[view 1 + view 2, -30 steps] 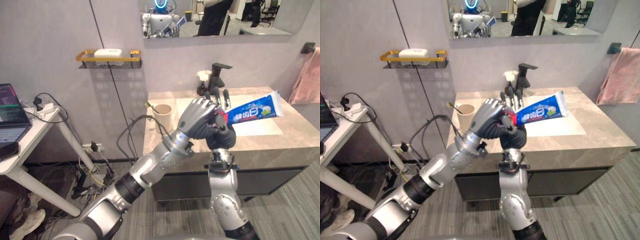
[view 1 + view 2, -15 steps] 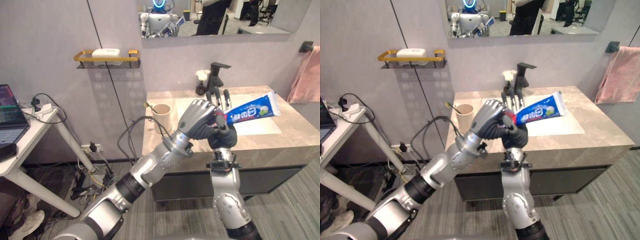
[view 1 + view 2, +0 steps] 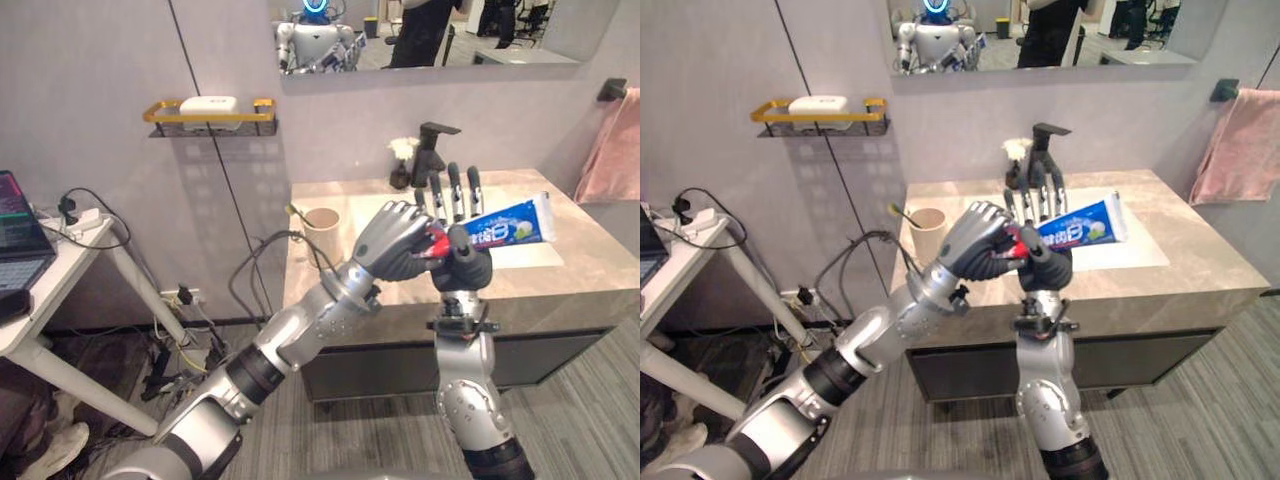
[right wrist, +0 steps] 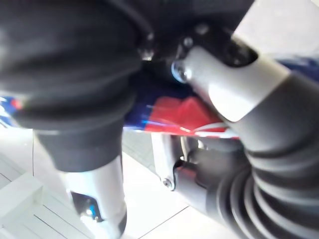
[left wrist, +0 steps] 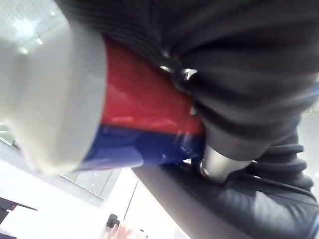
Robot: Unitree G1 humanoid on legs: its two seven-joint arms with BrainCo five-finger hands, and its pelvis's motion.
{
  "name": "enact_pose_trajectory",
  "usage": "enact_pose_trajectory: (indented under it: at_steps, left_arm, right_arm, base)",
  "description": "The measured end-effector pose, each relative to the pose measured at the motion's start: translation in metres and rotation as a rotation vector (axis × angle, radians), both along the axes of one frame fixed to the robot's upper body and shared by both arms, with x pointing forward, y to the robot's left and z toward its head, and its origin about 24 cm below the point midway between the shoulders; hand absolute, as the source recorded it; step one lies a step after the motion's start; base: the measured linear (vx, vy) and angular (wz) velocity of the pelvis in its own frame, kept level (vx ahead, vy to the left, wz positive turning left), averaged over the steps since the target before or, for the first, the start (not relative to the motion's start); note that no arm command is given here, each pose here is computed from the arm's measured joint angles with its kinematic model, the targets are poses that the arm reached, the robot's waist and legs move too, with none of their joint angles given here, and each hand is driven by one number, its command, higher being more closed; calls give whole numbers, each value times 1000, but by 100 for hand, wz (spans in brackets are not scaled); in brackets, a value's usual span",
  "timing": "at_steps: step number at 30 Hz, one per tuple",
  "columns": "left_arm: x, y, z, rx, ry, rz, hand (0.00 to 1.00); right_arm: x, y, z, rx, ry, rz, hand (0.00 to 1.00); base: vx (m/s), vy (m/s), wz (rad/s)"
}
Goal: Organize washtable
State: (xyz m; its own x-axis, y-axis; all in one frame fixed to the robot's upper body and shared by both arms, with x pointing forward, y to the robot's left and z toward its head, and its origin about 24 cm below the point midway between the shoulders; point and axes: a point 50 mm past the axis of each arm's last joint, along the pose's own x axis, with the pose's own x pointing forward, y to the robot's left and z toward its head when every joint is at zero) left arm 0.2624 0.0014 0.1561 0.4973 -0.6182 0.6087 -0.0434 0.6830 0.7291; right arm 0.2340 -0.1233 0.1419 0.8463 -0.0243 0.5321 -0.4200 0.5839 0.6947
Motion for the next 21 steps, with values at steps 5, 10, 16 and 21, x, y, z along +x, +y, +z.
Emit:
enact_pose_trajectory:
  at_steps: [5, 10, 16, 21]
  left_arm:
    - [3, 3, 2, 10, 4, 11, 100]
    - [6, 9, 0, 28, 2, 30, 100]
    - [9, 13, 1, 44, 5, 42, 100]
    - [11, 18, 1, 58, 4, 56, 100]
  right_arm:
    - [0, -10, 4, -28, -34, -17, 0]
    - [-3, -19, 12, -32, -71, -40, 0]
    - [-3, -21, 12, -54, -84, -27, 0]
    - [-3, -27, 15, -66, -107, -41, 0]
  base:
    - [4, 0, -1]
    - [0, 0, 0]
    - [0, 0, 0]
    - [0, 0, 0]
